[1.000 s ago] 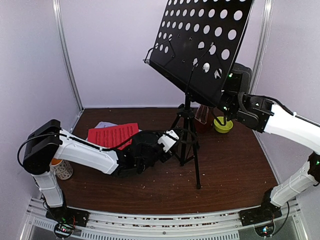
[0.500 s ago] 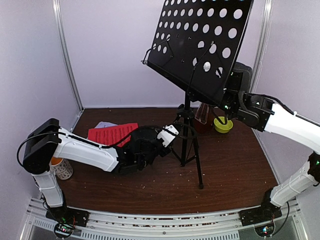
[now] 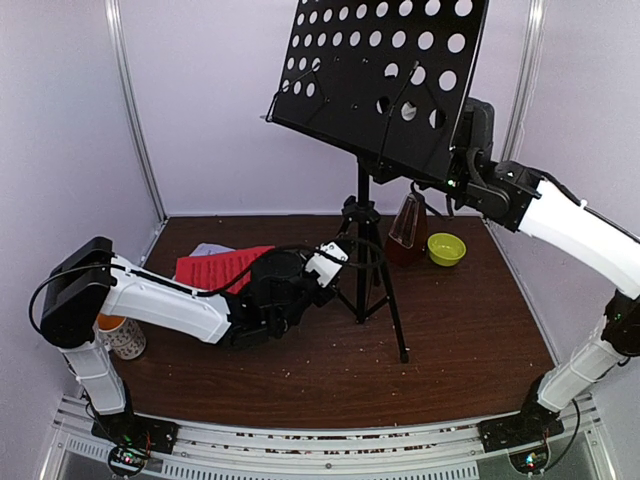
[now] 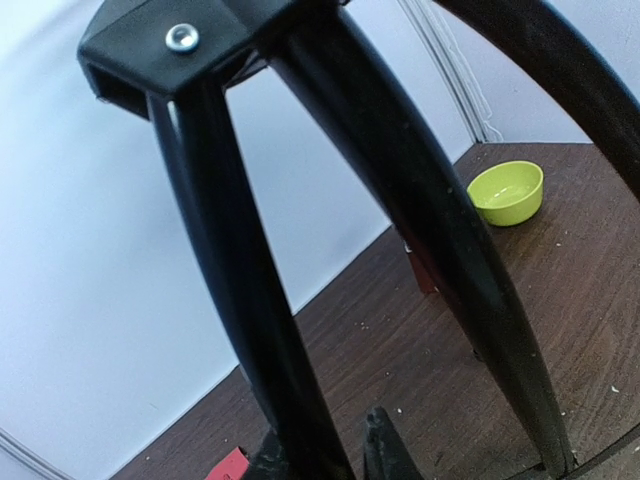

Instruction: Set up the instrument practice props

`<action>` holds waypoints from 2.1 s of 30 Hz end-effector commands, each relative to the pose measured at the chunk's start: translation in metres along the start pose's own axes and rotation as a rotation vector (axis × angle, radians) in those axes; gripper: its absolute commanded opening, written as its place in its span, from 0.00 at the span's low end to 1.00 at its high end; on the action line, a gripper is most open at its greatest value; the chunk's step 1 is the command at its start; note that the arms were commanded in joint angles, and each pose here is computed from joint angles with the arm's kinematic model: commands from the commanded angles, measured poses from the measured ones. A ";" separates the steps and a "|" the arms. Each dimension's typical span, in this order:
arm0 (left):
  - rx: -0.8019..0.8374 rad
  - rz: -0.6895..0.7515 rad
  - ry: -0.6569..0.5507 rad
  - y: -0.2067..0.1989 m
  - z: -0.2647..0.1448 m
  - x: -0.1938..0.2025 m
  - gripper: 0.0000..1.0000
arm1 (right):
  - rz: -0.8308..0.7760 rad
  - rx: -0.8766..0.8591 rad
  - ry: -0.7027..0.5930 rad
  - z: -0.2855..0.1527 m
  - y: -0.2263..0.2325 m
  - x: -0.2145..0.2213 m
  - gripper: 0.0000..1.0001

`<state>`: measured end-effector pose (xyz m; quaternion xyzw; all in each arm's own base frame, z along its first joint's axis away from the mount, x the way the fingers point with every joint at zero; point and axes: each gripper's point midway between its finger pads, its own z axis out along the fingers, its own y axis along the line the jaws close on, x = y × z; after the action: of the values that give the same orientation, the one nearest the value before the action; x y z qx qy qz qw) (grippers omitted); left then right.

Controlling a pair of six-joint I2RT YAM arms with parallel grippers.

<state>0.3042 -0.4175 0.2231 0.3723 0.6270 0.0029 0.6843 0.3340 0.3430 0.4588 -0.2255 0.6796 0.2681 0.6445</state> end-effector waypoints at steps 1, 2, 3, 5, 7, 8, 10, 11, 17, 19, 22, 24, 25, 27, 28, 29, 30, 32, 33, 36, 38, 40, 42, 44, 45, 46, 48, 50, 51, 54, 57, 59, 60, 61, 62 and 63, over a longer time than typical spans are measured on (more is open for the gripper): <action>0.154 0.274 0.081 -0.043 -0.015 0.042 0.00 | 0.052 -0.096 -0.486 -0.056 0.009 -0.155 0.00; 0.155 0.290 0.095 -0.044 -0.016 0.047 0.00 | 0.050 -0.099 -0.488 -0.056 0.009 -0.156 0.00; 0.158 0.305 0.108 -0.045 -0.017 0.053 0.00 | 0.049 -0.102 -0.491 -0.056 0.009 -0.158 0.00; 0.160 0.327 0.127 -0.045 -0.019 0.062 0.00 | 0.046 -0.107 -0.493 -0.056 0.008 -0.160 0.00; 0.170 0.343 0.146 -0.048 -0.021 0.071 0.00 | 0.043 -0.110 -0.496 -0.057 0.007 -0.163 0.00; 0.171 0.347 0.155 -0.048 -0.022 0.075 0.00 | 0.041 -0.113 -0.500 -0.058 0.007 -0.164 0.00; 0.180 0.348 0.164 -0.049 -0.024 0.081 0.00 | 0.037 -0.116 -0.502 -0.058 0.006 -0.166 0.00; 0.180 0.348 0.169 -0.049 -0.024 0.084 0.00 | 0.036 -0.118 -0.503 -0.058 0.006 -0.167 0.00; 0.177 0.348 0.172 -0.050 -0.021 0.084 0.00 | 0.046 -0.178 -0.501 -0.051 0.015 -0.169 0.00; 0.180 0.329 0.168 -0.050 -0.017 0.077 0.00 | 0.054 -0.222 -0.482 -0.044 0.022 -0.163 0.00; 0.173 0.304 0.169 -0.049 -0.013 0.070 0.00 | 0.079 -0.269 -0.459 -0.039 0.029 -0.146 0.00; 0.166 0.287 0.168 -0.048 -0.011 0.067 0.00 | 0.093 -0.279 -0.446 -0.038 0.029 -0.132 0.00; 0.164 0.284 0.167 -0.048 -0.011 0.066 0.00 | 0.096 -0.284 -0.428 -0.036 0.030 -0.119 0.02; 0.157 0.282 0.166 -0.048 -0.011 0.065 0.00 | 0.107 -0.288 -0.418 -0.038 0.029 -0.107 0.05; 0.154 0.283 0.167 -0.048 -0.012 0.065 0.00 | 0.109 -0.287 -0.412 -0.039 0.028 -0.100 0.06; 0.152 0.284 0.168 -0.048 -0.012 0.066 0.00 | 0.113 -0.286 -0.403 -0.040 0.027 -0.094 0.07; 0.152 0.286 0.164 -0.048 -0.013 0.065 0.00 | 0.117 -0.285 -0.393 -0.040 0.027 -0.089 0.09; 0.155 0.290 0.160 -0.050 -0.014 0.066 0.00 | 0.120 -0.288 -0.374 -0.040 0.027 -0.078 0.14; 0.154 0.290 0.156 -0.050 -0.014 0.065 0.00 | 0.123 -0.292 -0.365 -0.040 0.027 -0.073 0.17; 0.155 0.290 0.153 -0.051 -0.015 0.065 0.00 | 0.130 -0.301 -0.339 -0.040 0.028 -0.059 0.30; 0.154 0.292 0.152 -0.052 -0.015 0.065 0.00 | 0.135 -0.308 -0.331 -0.041 0.028 -0.051 0.36; 0.156 0.290 0.148 -0.052 -0.016 0.065 0.00 | 0.146 -0.309 -0.316 -0.042 0.028 -0.041 0.46; 0.155 0.287 0.145 -0.052 -0.016 0.064 0.00 | 0.152 -0.310 -0.303 -0.042 0.028 -0.033 0.53; 0.155 0.286 0.142 -0.052 -0.016 0.064 0.00 | 0.159 -0.310 -0.293 -0.043 0.027 -0.026 0.60; 0.157 0.286 0.141 -0.052 -0.017 0.063 0.00 | 0.165 -0.308 -0.286 -0.044 0.027 -0.022 0.63; 0.157 0.285 0.140 -0.053 -0.017 0.063 0.00 | 0.170 -0.302 -0.276 -0.044 0.025 -0.017 0.66; 0.156 0.284 0.139 -0.053 -0.016 0.062 0.00 | 0.183 -0.289 -0.246 -0.044 0.022 0.000 0.73; 0.157 0.284 0.139 -0.053 -0.016 0.062 0.00 | 0.196 -0.271 -0.219 -0.047 0.018 0.016 0.79; 0.157 0.284 0.139 -0.053 -0.016 0.062 0.00 | 0.201 -0.262 -0.208 -0.048 0.016 0.024 0.82; 0.158 0.278 0.140 -0.053 -0.016 0.062 0.00 | 0.210 -0.226 -0.160 -0.053 0.009 0.047 0.87; 0.152 0.267 0.143 -0.052 -0.017 0.063 0.00 | 0.208 -0.179 -0.114 -0.060 0.000 0.070 0.91; 0.130 0.249 0.150 -0.048 -0.017 0.063 0.00 | 0.205 -0.143 -0.095 -0.069 -0.008 0.085 0.92; 0.120 0.237 0.154 -0.045 -0.018 0.063 0.00 | 0.206 -0.121 -0.087 -0.073 -0.013 0.091 0.93; 0.116 0.229 0.154 -0.043 -0.018 0.062 0.01 | 0.209 -0.094 -0.072 -0.076 -0.019 0.100 0.93; 0.119 0.218 0.151 -0.043 -0.019 0.060 0.06 | 0.211 -0.078 -0.061 -0.079 -0.023 0.106 0.94; 0.123 0.205 0.145 -0.042 -0.021 0.058 0.10 | 0.214 -0.066 -0.050 -0.083 -0.027 0.113 0.94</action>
<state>0.3011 -0.4078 0.2000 0.3786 0.6398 0.0324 0.6680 0.2789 0.2971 0.3582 -0.1979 0.6587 0.3897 0.6124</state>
